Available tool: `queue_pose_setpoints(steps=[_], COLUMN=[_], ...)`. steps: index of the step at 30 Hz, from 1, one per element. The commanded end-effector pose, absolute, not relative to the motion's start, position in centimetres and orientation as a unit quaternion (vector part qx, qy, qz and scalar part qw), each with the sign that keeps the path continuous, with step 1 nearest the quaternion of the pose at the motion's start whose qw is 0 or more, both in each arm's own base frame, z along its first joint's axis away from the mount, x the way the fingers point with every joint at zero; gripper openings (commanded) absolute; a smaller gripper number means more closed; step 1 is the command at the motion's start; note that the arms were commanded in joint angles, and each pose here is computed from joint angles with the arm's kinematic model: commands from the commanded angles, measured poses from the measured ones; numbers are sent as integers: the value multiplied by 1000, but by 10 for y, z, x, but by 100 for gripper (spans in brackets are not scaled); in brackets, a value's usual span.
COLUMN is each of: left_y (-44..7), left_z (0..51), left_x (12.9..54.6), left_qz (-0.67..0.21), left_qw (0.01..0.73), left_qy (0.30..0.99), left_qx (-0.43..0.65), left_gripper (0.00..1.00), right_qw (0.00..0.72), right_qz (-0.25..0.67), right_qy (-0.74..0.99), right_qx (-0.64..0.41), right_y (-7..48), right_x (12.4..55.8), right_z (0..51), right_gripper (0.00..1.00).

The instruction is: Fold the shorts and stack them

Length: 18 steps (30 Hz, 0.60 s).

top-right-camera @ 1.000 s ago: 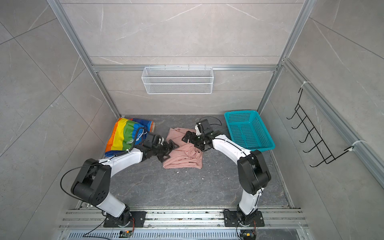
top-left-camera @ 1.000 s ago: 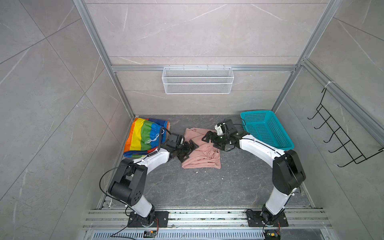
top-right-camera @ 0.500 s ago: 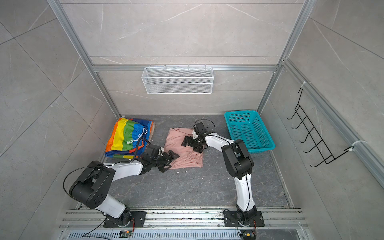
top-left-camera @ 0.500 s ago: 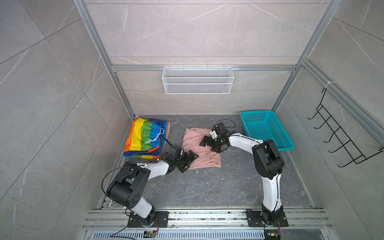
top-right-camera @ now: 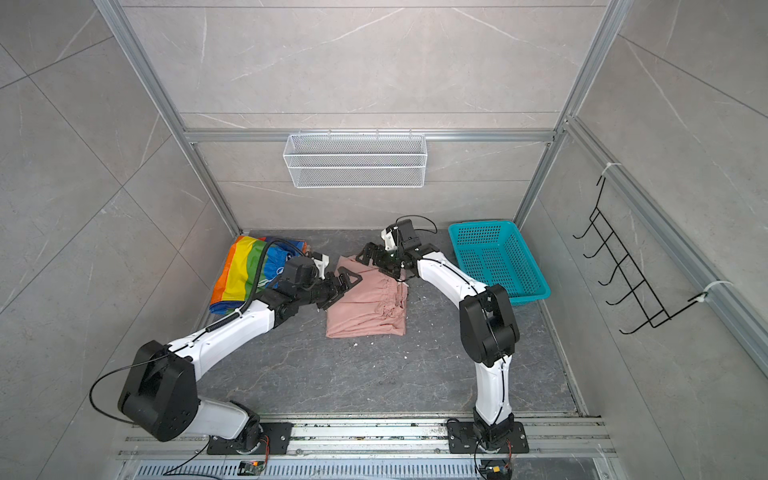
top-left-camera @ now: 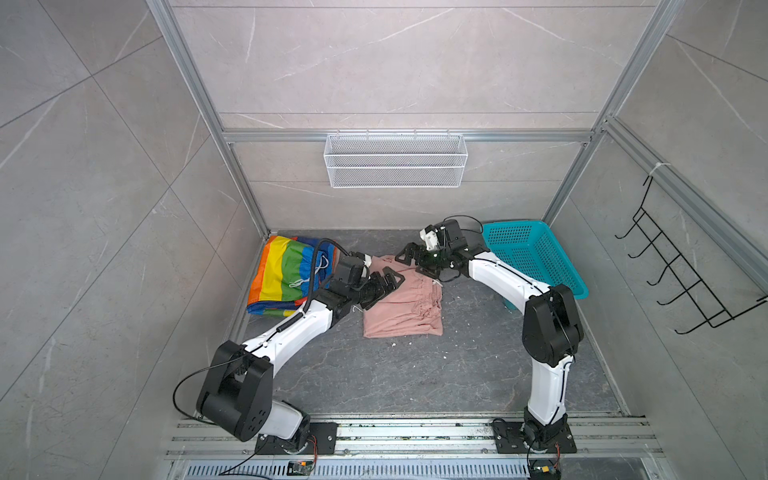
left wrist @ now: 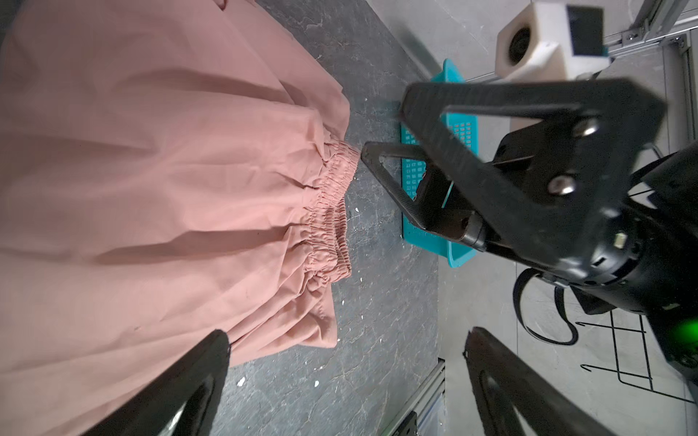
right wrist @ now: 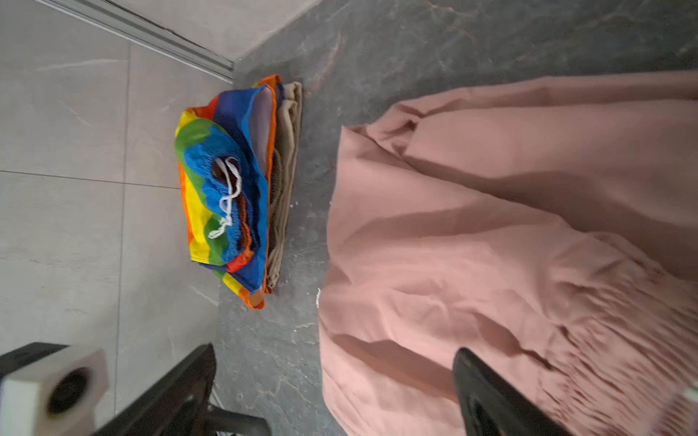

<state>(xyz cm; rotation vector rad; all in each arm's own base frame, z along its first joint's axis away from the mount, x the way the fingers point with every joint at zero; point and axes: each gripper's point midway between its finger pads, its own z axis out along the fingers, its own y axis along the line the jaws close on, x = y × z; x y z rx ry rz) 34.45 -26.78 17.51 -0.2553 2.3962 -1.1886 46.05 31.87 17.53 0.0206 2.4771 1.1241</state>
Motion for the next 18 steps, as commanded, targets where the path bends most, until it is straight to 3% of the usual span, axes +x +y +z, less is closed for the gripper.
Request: queue_pose_setpoints(steps=[1,12,15,18], left_y=[-274,-252,-247,-240], left_z=[124,36,40,74], left_x=[335,299,295,302], left_qz=[-416,-356,-343,-314], left_qw=[182,111,113,150], left_qy=[887,921,928,936], left_qx=[-85,-109,-91,-52], left_gripper=[99,99,99,99], right_qw=[169,135,135,158], right_qz=[420,351,338,350], right_qy=[891,926,931,923], right_qx=[27,23,8,-12], right_y=[330,302,298,300], right_x=[475,504,507,505], right_z=[138,53,61,100], right_gripper=[99,99,99,99])
